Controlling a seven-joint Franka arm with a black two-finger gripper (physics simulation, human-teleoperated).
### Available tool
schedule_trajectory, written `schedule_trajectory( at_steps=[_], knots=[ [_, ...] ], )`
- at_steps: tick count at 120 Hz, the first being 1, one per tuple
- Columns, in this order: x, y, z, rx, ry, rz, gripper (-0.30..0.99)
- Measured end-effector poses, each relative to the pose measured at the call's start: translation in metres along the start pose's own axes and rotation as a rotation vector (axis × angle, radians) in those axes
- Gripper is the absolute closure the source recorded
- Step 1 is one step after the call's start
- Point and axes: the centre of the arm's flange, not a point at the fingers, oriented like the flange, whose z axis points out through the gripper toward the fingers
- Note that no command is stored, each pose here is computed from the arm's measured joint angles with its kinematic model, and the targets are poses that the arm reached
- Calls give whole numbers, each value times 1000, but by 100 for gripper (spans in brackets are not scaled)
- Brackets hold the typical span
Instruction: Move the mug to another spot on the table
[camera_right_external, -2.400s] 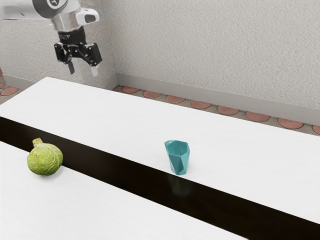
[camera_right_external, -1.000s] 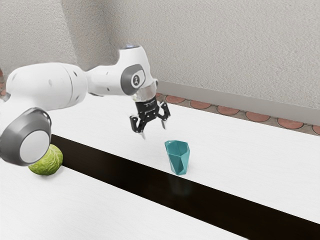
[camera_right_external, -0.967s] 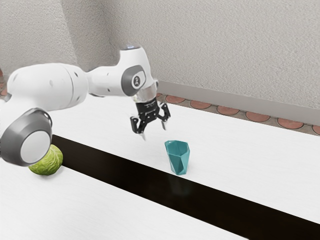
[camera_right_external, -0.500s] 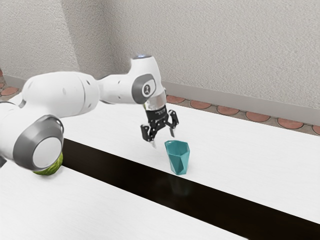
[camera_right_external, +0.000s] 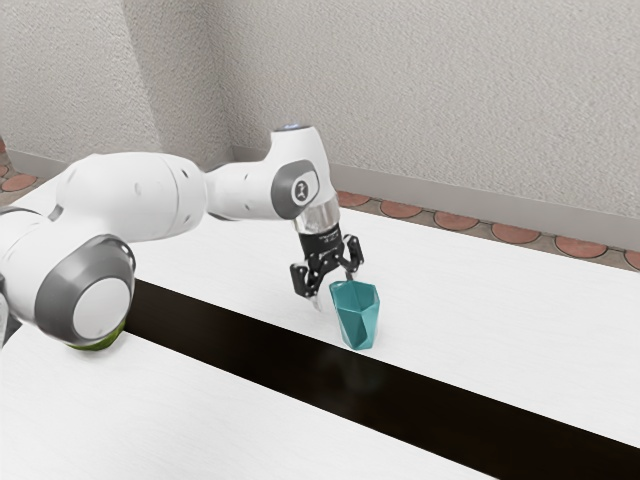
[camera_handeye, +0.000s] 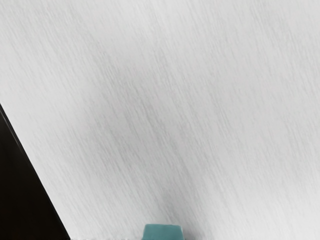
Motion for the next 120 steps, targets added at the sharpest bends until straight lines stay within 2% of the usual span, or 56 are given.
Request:
schedule_trajectory(
  at_steps=[41, 67, 80, 104, 120],
  knots=[
    [0, 0, 11, 10, -25, -22, 26],
    [-2, 0, 12, 10, -39, -26, 48],
    [-4, 0, 12, 10, -45, -31, 52],
    [-7, -4, 2, 2, -132, -77, 57],
    [5, -27, -15, 15, -182, -135, 59]
  ],
)
